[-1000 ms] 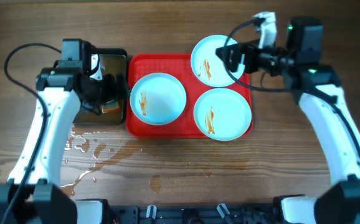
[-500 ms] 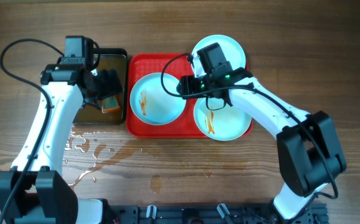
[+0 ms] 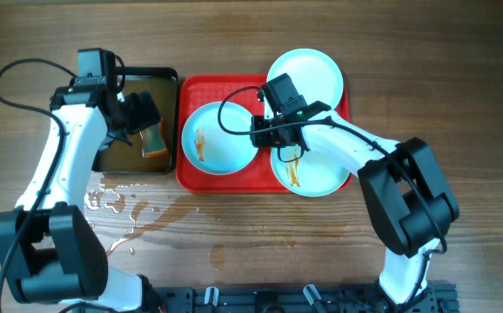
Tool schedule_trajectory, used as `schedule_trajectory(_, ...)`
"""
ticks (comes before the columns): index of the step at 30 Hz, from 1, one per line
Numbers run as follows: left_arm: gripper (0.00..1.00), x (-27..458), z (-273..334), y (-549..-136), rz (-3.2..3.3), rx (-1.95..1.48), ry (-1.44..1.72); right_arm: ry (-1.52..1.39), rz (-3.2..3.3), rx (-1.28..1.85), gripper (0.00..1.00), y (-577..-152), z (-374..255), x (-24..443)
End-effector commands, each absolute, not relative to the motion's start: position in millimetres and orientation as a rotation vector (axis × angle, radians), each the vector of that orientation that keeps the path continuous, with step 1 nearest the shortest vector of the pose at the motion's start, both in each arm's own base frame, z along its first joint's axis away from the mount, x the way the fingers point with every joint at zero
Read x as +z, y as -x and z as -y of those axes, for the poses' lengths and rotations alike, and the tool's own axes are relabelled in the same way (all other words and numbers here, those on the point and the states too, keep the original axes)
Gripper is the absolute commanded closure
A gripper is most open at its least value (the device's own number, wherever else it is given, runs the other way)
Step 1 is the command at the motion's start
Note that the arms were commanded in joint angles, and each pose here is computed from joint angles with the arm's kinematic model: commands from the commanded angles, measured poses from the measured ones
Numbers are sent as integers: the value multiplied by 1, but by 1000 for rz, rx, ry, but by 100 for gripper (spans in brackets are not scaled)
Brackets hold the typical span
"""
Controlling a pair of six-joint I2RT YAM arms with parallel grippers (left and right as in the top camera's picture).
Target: Clean dirty plates on tray and stack at the side
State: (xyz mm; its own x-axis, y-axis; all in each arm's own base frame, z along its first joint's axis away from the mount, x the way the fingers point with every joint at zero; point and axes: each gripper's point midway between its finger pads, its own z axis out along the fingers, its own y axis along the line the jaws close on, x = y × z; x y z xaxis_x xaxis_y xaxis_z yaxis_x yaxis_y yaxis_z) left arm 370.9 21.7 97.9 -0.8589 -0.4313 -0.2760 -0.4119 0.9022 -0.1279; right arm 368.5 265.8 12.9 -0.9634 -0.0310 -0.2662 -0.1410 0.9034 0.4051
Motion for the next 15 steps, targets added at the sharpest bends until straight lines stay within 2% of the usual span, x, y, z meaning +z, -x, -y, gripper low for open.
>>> schedule_trajectory(1, 2, 99, -20, -378, -2774, -108, 540, 125, -2837, 647, 96, -370, -271, 1)
schedule_trajectory(7, 0, 98, -20, -377, -2779, -108, 543, 133, -2879, 736, 96, -361, -276, -7)
schedule_trajectory(9, 11, 97, -20, -377, -2783, -113, 544, 108, -2882, 734, 96, -363, -273, -7)
schedule_trajectory(12, 16, 91, -22, -377, -2785, -97, 576, 63, -2883, 733, 96, -368, -267, -7)
schedule_trajectory(13, 22, 87, -22, -379, -2790, -98, 577, 59, -2882, 733, 96, -369, -266, -7)
schedule_trajectory(15, 27, 73, -18, -382, -2816, -127, 585, 56, -2879, 734, 96, -370, -265, -7)
